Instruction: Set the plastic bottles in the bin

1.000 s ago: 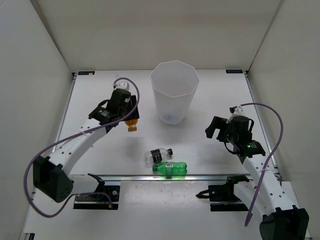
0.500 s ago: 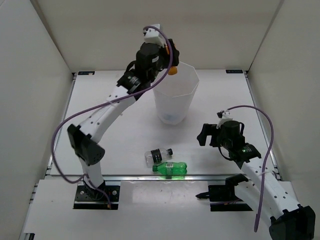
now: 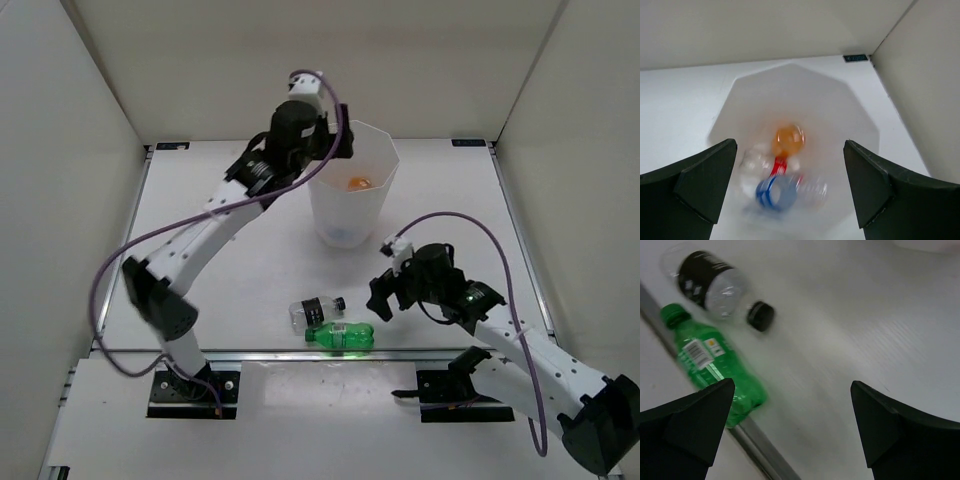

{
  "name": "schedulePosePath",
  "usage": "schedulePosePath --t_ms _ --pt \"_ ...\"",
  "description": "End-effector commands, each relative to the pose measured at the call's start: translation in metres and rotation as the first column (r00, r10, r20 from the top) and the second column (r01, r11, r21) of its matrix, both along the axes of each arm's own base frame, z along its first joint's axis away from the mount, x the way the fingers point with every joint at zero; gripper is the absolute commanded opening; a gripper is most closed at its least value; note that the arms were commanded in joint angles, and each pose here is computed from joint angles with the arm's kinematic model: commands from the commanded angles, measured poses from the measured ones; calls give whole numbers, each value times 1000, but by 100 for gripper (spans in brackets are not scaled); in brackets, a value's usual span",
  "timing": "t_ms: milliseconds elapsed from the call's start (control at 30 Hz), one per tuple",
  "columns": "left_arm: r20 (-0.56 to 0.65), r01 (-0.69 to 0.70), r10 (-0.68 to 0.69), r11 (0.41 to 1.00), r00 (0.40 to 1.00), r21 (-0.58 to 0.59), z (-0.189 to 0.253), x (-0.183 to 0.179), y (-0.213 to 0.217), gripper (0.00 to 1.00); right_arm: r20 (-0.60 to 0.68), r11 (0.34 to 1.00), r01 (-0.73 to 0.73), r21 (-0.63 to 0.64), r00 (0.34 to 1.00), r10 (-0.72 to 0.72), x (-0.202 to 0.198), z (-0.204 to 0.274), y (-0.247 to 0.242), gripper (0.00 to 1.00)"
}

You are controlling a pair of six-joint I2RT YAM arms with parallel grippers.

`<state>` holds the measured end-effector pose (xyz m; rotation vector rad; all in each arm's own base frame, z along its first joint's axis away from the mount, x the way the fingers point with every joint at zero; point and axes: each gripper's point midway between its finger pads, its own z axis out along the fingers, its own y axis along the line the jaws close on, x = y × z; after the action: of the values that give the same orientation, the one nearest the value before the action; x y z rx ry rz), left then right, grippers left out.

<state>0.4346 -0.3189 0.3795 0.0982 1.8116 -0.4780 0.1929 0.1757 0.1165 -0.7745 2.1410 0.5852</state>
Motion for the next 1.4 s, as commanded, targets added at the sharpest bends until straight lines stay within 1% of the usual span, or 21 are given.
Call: schedulePosePath --t_ms 0,33,67,100,200,233,300,333,400,533,567,633,700,800,933,1000,1133,1167,1233,1333,1367 --pt "-31 -2 2 1000 1000 -11 17 -61 58 99 95 946 -323 20 943 320 -23 24 48 99" --pt "-123 -13 20 999 992 51 -32 -68 67 99 64 930 -368 7 928 367 -31 14 53 99" --pt "-184 -40 54 996 981 78 -57 -84 91 99 65 899 -438 8 897 437 -41 14 65 99" --pt "-210 -69 79 996 974 55 -63 -96 106 98 72 877 -481 12 875 479 -49 17 75 98" --pt "-415 -63 112 990 903 130 -151 -148 151 99 4 809 -588 2 809 588 -71 1 91 98" --pt "-416 -74 111 992 903 105 -152 -160 161 99 -10 790 -614 3 790 614 -80 -1 94 98" --pt "-514 -30 74 995 855 92 -194 -191 177 99 -69 779 -626 -20 779 624 -85 -18 94 97" --pt "-515 -61 86 996 853 65 -195 -198 188 99 -83 773 -633 -34 773 629 -90 -24 94 98" --pt "-562 -77 98 995 821 61 -215 -217 201 98 -116 792 -601 -108 799 590 -86 -45 91 98" --pt "-574 -90 100 995 813 46 -222 -235 207 99 -105 806 -544 -234 838 535 -77 -76 89 96" --pt "-563 -80 88 996 822 38 -219 -237 206 99 -97 800 -545 -250 837 539 -79 -79 89 93" --pt "-566 -80 91 996 819 44 -220 -239 207 98 -91 797 -515 -315 852 515 -79 -89 83 79" --pt "-558 -80 92 996 825 46 -218 -239 208 99 -90 789 -510 -342 854 512 -84 -93 80 55" --pt "-553 -77 93 996 828 53 -219 -239 210 99 -69 790 -513 -337 850 523 -90 -84 81 35" --pt "-556 -89 110 994 824 65 -221 -236 212 99 11 798 -537 -274 828 561 -94 -37 94 15" --pt "-561 -76 101 995 821 69 -226 -239 212 99 48 801 -551 -234 816 576 -94 -3 101 13" --pt "-577 -12 29 999 816 33 -232 -244 199 99 255 861 -503 -75 825 504 -68 104 127 13" --pt "-582 -2 20 1000 813 31 -234 -245 199 98 295 874 -483 -56 828 476 -52 117 129 13" --pt "-590 7 10 1000 808 26 -239 -246 195 99 420 906 -422 3 823 382 -17 173 135 14" --pt "-627 40 -14 999 779 26 -250 -254 191 99 527 974 -224 44 833 168 61 225 121 19" --pt "-640 54 -24 998 768 28 -255 -257 189 99 534 986 -164 36 837 120 82 226 121 20"
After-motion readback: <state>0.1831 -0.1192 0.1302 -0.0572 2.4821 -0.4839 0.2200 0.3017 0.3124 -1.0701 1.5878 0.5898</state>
